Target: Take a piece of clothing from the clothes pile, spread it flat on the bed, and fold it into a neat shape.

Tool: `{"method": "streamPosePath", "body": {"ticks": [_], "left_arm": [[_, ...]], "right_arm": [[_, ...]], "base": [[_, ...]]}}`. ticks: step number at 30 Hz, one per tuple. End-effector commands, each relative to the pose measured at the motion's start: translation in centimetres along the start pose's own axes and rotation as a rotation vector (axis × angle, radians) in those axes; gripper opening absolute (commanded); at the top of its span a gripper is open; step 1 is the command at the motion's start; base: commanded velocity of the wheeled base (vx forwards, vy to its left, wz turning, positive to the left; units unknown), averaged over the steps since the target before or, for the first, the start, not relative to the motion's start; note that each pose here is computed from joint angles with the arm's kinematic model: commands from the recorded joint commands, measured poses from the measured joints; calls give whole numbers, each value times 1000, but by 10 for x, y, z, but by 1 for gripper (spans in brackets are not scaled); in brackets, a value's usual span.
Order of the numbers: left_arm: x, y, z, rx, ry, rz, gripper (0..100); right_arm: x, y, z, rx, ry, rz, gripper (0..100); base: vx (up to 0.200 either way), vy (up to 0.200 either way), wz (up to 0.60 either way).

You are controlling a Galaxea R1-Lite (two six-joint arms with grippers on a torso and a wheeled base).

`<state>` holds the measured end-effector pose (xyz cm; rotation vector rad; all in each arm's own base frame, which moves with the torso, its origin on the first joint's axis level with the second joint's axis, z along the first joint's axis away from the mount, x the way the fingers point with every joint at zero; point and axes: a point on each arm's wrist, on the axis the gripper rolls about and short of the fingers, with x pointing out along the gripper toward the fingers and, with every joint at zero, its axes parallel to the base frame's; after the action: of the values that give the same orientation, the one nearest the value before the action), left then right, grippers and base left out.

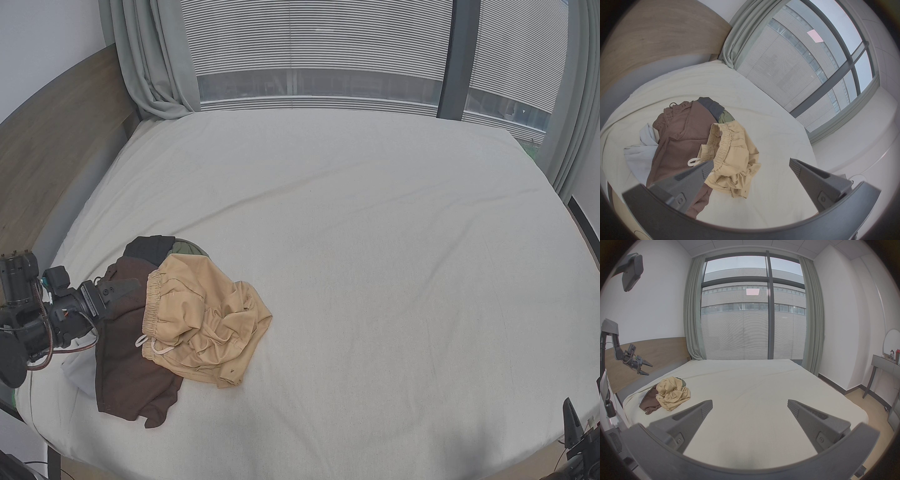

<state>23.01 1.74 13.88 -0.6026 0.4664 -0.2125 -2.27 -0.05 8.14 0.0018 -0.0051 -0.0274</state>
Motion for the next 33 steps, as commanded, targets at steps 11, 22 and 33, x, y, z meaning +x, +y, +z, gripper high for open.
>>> {"method": "streamPosePath", "body": {"ticks": [11,22,33], "left_arm": [[54,28,-1,-9,56,26,100],[80,40,0,-9,69,26,100],[101,35,3,4,84,-19,100]], "right_arm": [[1,0,-5,0,8,0,100],[1,0,-5,1,8,1,100],[1,0,-5,1,8,0,100]], "base": [[0,0,0],[0,0,0],[0,0,0]]}}
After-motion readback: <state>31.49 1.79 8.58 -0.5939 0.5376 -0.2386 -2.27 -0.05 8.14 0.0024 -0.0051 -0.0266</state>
